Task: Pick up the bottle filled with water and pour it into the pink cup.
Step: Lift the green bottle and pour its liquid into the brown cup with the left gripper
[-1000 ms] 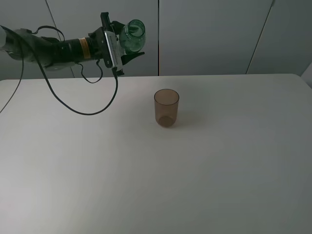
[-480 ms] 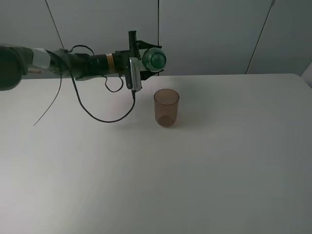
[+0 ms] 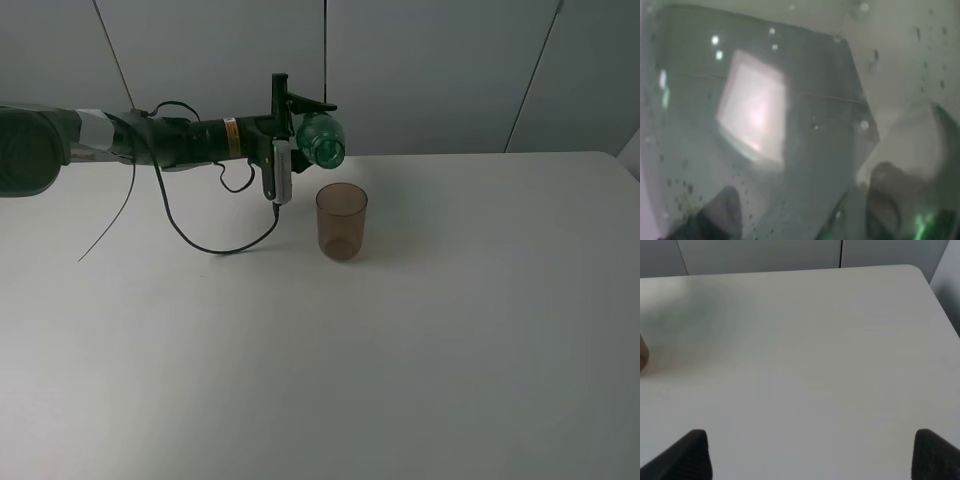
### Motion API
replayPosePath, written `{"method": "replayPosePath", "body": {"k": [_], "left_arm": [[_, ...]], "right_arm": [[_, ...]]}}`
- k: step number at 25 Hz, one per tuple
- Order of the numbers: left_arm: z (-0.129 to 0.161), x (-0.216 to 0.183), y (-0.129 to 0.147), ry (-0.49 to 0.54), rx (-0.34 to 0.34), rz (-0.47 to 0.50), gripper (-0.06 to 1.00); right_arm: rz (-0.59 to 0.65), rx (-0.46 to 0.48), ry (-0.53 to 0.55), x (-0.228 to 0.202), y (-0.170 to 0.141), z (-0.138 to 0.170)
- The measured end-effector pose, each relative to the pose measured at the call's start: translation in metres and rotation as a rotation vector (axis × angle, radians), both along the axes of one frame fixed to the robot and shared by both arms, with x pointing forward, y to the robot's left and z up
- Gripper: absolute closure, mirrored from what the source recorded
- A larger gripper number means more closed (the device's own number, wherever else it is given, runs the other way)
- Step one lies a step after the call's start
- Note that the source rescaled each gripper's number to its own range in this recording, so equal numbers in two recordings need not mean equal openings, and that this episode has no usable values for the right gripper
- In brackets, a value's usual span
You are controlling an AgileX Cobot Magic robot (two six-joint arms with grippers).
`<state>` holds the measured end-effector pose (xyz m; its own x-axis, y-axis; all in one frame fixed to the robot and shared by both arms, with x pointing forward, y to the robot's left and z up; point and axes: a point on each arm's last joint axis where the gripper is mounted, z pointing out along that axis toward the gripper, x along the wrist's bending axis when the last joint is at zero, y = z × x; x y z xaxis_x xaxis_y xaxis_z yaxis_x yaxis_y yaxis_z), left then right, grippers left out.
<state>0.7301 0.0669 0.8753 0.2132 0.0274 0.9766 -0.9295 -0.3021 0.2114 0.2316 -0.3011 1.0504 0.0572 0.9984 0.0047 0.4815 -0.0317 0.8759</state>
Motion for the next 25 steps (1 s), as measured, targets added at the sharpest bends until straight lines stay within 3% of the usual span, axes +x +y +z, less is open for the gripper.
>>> {"method": "replayPosePath", "body": {"k": [6, 25], "left_arm": [[0.0, 0.001, -0.001, -0.106, 0.035, 0.009, 0.91], [0.007, 0.0, -0.012, -0.27, 0.056, 0.009, 0.91]], "right_arm": [[0.0, 0.0, 0.0, 0.0, 0.0, 0.0], [0.0, 0.0, 0.0, 0.0, 0.0, 0.0]]}}
